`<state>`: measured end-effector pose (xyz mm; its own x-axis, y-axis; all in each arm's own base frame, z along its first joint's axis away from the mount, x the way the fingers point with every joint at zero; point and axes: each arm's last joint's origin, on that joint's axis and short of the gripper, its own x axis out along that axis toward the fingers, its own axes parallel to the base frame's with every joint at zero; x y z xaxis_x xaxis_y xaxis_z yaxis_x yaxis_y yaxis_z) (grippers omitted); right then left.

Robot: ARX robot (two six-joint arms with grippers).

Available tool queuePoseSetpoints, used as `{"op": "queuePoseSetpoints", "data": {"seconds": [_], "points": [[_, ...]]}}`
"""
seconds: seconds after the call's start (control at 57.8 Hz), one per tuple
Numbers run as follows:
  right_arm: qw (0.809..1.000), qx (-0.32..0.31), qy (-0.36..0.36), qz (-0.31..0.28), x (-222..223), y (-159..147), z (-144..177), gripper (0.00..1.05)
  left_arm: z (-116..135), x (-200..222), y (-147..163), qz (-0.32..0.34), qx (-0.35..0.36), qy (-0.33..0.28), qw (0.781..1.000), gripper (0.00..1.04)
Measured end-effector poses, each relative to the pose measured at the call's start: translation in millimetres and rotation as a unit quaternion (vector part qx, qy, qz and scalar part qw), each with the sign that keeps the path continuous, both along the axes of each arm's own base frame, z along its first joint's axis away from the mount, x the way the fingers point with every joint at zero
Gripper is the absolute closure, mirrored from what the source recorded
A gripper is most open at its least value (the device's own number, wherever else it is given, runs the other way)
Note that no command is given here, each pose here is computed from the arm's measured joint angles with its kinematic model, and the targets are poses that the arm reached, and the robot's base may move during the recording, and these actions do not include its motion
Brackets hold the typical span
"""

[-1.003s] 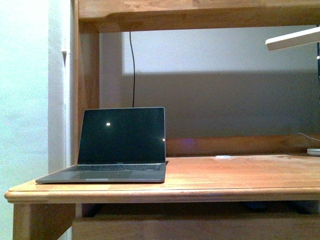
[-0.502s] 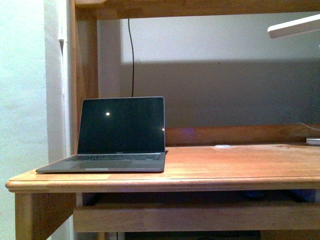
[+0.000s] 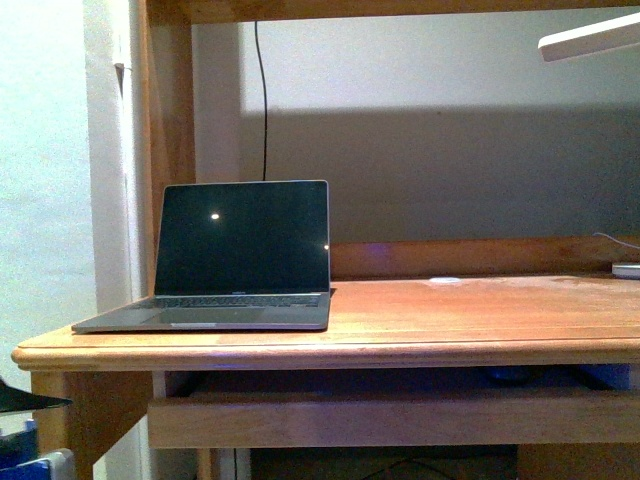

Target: Place mouse

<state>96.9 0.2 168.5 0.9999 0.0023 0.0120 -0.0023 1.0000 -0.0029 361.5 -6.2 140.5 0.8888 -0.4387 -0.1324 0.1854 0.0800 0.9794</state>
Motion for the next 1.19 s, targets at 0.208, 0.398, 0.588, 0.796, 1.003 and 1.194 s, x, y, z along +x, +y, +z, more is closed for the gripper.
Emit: {"op": "queuePoseSetpoints", "data": {"seconds": [0.208,0.398,0.588,0.796,1.003,1.194], "points": [[1.000,0.000,0.000,0.000,0,0,0,0.07,-8,37,-14,-0.026,0.024,-0.028,0.999,0.08],[1.000,0.000,0.000,0.000,0,0,0,0.07,-16,69,-21,-0.039,0.040,-0.033,0.998,0.08],[1.000,0.000,0.000,0.000,0,0,0,0.07,-22,89,-22,-0.040,0.045,-0.026,0.998,0.08],[1.000,0.000,0.000,0.000,0,0,0,0.07,-26,99,-29,-0.033,0.044,-0.003,0.998,0.08],[1.000,0.000,0.000,0.000,0,0,0,0.07,-4,81,-43,-0.011,-0.031,0.152,0.988,0.08],[1.000,0.000,0.000,0.000,0,0,0,0.07,15,45,-52,-0.013,-0.074,0.282,0.956,0.08]]}}
